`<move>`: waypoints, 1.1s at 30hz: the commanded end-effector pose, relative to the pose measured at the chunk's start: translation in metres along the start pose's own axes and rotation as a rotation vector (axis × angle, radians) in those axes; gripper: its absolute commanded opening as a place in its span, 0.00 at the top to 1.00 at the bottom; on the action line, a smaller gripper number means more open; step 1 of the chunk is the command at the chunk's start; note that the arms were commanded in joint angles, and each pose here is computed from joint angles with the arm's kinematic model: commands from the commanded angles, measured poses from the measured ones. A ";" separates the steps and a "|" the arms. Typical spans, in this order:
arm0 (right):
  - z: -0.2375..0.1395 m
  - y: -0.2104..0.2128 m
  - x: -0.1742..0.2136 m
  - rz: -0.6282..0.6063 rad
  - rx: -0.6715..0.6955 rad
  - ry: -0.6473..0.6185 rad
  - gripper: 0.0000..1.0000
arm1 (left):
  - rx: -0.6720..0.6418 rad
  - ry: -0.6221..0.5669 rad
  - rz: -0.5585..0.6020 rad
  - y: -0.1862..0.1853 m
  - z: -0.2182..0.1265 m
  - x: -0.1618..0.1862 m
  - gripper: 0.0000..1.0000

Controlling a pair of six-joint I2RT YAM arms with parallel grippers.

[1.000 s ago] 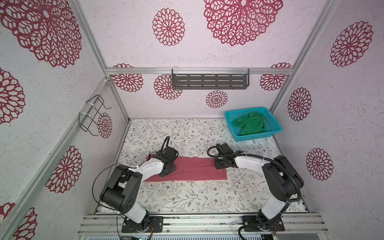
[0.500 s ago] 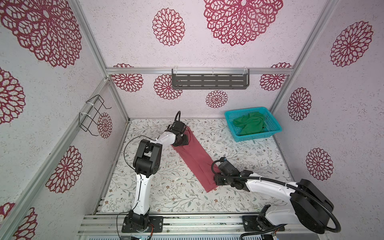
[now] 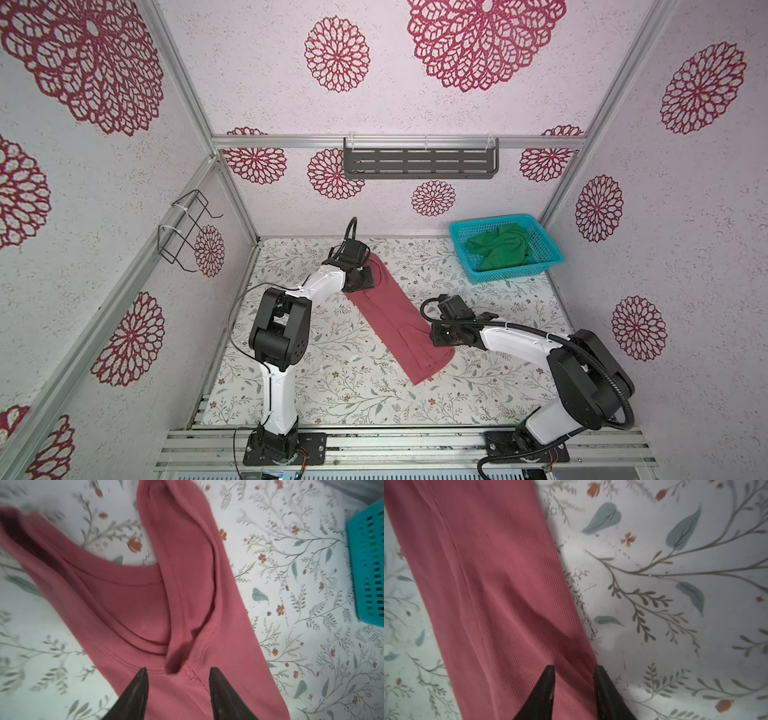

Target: Fold and stack the tank tops

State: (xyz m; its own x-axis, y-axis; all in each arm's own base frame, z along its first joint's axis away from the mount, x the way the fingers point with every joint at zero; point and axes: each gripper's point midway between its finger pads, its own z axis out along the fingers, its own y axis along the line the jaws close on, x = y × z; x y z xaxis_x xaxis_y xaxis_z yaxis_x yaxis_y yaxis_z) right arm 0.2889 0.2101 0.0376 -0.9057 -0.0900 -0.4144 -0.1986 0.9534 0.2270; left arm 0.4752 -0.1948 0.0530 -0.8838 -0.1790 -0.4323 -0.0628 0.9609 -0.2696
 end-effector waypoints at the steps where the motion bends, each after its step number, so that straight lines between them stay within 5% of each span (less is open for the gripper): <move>1: 0.002 0.003 0.004 -0.042 -0.023 0.010 0.67 | -0.013 0.072 -0.046 0.002 0.031 0.026 0.52; 6: 0.011 0.001 0.047 0.011 -0.016 0.087 0.67 | -0.023 0.128 -0.050 0.002 0.064 0.031 0.53; 13: 0.000 0.065 0.089 0.038 -0.145 0.137 0.51 | 0.016 0.145 0.041 -0.016 0.078 0.017 0.46; 19: -0.024 0.075 0.039 0.018 -0.114 0.013 0.41 | 0.031 0.093 0.152 -0.027 0.030 -0.005 0.35; 26: -0.038 0.036 0.023 0.070 -0.087 0.008 0.41 | -0.049 -0.064 0.148 -0.007 -0.079 -0.009 0.21; 28: -0.039 0.029 0.030 0.103 -0.117 0.043 0.44 | -0.028 -0.074 0.082 -0.003 -0.101 0.009 0.20; 33: -0.037 0.035 0.054 0.135 -0.211 0.132 0.48 | 0.084 0.081 -0.153 0.008 -0.115 0.123 0.24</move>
State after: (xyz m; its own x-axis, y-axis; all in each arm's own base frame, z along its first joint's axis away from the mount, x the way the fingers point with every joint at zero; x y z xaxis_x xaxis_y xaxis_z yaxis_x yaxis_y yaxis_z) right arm 0.2413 0.2190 0.0561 -0.9451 0.0218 -0.3261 -0.1125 0.9150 0.3874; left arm 0.3687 -0.1797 0.1476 -0.8418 -0.2024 -0.5004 -0.0257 0.9410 -0.3374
